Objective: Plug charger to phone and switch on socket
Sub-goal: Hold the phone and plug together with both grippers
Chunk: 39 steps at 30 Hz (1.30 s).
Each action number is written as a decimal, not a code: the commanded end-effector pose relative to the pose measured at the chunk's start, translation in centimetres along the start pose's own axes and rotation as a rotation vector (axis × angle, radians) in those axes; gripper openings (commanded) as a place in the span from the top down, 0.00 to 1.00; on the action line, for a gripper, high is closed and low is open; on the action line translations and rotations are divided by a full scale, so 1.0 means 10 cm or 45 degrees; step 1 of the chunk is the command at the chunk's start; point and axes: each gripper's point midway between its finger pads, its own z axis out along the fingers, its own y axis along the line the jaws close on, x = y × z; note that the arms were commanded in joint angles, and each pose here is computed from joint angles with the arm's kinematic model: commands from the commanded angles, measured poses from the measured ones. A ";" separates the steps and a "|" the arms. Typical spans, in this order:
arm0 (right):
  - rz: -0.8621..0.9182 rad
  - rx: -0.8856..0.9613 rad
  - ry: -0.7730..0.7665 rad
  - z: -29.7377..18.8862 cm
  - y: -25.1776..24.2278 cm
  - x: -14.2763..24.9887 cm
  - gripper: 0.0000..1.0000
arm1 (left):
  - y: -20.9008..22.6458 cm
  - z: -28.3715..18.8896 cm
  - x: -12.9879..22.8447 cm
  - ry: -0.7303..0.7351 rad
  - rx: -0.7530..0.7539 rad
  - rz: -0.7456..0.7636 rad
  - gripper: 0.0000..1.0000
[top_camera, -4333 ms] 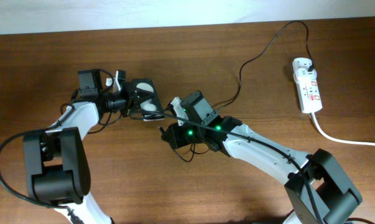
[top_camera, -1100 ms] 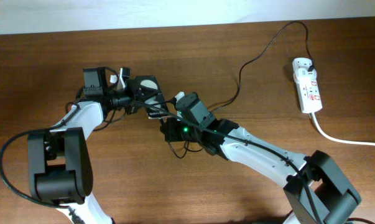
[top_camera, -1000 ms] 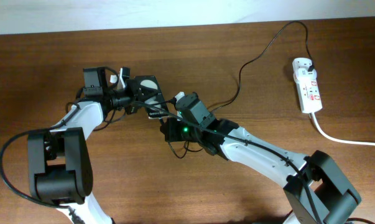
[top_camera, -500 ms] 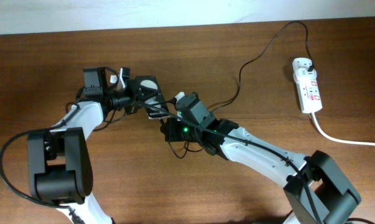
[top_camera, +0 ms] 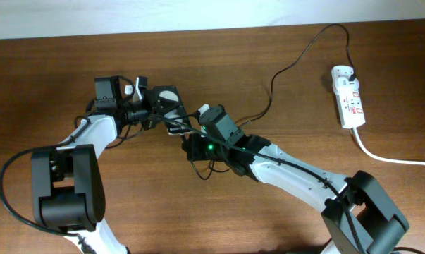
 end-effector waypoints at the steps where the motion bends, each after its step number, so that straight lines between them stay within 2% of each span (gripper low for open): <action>1: 0.010 0.116 -0.146 -0.08 -0.21 -0.27 0.96 | -0.28 -0.03 0.21 0.121 0.125 0.031 1.00; 39: 0.011 0.138 -0.108 -0.08 -0.25 -0.20 0.96 | -0.28 -0.03 0.21 0.121 0.125 0.032 1.00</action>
